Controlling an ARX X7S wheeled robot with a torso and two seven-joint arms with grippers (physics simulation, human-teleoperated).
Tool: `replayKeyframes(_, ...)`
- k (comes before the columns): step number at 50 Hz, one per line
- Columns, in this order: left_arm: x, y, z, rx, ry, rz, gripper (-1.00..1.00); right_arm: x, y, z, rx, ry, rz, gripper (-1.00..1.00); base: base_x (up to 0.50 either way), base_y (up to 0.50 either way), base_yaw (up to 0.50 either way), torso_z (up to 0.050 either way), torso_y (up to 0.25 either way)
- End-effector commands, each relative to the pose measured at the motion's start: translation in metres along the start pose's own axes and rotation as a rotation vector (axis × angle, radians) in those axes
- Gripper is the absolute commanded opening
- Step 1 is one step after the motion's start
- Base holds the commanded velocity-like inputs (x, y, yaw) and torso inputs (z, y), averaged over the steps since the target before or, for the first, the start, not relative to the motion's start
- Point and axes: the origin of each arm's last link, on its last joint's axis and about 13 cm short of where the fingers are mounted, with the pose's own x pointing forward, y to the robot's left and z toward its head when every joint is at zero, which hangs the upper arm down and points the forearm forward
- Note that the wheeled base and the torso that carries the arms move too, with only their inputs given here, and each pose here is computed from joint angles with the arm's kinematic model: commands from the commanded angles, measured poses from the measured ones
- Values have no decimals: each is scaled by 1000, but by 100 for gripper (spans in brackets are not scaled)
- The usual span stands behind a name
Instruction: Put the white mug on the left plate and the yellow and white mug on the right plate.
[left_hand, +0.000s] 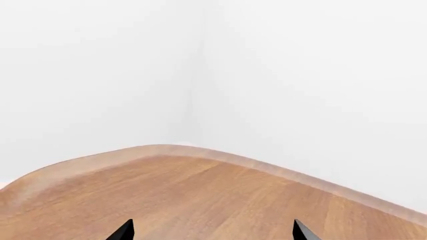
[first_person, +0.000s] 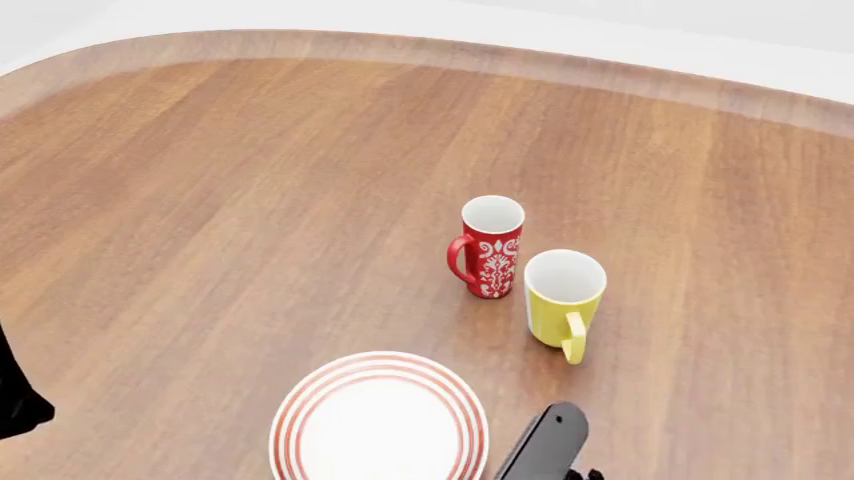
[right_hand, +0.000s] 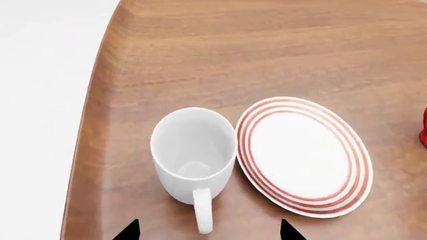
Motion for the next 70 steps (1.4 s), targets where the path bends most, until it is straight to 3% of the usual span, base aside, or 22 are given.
replayKeyframes(1, 0, 0, 0, 1, -1, 1, 100, 8, -7, 6, -37, 38, 32, 100, 0, 0, 0, 0, 0)
replayKeyframes(23, -2, 4, 2, -2, -13, 6, 100, 40, -30, -8, 15, 44, 42, 100, 0, 0, 0, 0, 0)
replayKeyframes(70, -4, 8, 8, -18, -26, 12, 100, 79, -23, -35, 41, 147, 165, 100, 0, 0, 0, 0, 0)
